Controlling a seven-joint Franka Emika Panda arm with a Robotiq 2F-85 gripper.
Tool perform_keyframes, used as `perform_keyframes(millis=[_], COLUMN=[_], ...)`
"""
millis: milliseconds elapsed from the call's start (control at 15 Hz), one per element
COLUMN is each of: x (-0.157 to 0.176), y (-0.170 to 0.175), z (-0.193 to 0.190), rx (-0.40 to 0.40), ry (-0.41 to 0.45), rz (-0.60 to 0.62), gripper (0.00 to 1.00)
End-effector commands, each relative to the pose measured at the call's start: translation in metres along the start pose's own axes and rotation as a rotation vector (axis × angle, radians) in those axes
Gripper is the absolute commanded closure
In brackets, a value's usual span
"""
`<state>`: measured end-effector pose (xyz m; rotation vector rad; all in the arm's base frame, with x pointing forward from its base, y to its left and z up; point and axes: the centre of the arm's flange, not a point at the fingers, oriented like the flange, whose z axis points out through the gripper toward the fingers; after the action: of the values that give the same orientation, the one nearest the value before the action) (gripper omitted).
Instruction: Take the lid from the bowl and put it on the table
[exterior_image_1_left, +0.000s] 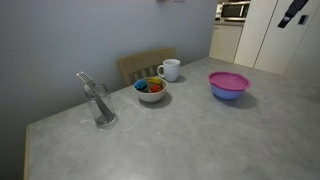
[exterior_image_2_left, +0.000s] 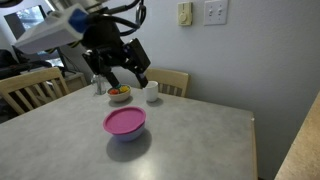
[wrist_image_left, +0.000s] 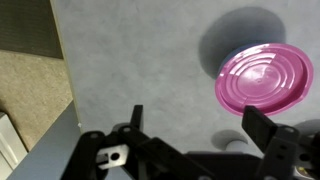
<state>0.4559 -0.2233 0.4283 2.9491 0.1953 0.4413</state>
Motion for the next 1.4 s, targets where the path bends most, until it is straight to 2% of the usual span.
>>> perform_keyframes(millis=[0,67,133,400,467,733,867,1000,1333], x=[0.027,0.03,0.015,0.018,0.018,0.037,0.044,0.055,0.079], y=[0.01,0.008,-0.001,-0.003,0.0,-0.004,-0.013,-0.021,-0.035], z=[0.031,0.038,0.02,0.024,0.032,0.084,0.107,0.124,0.155], rx=[0.023,0.026,0.023,0.024,0.042,0.175,0.215,0.217,0.155], ry=[-0.01,0.003,-0.012,-0.015,0.006,-0.077,-0.118,-0.164,-0.234], rz=[-0.07,-0.076,-0.047,-0.048,-0.019,0.095,0.116,0.127,0.16], gripper=[0.0,0.0,0.0,0.0,0.0,0.0,0.0,0.0,0.0])
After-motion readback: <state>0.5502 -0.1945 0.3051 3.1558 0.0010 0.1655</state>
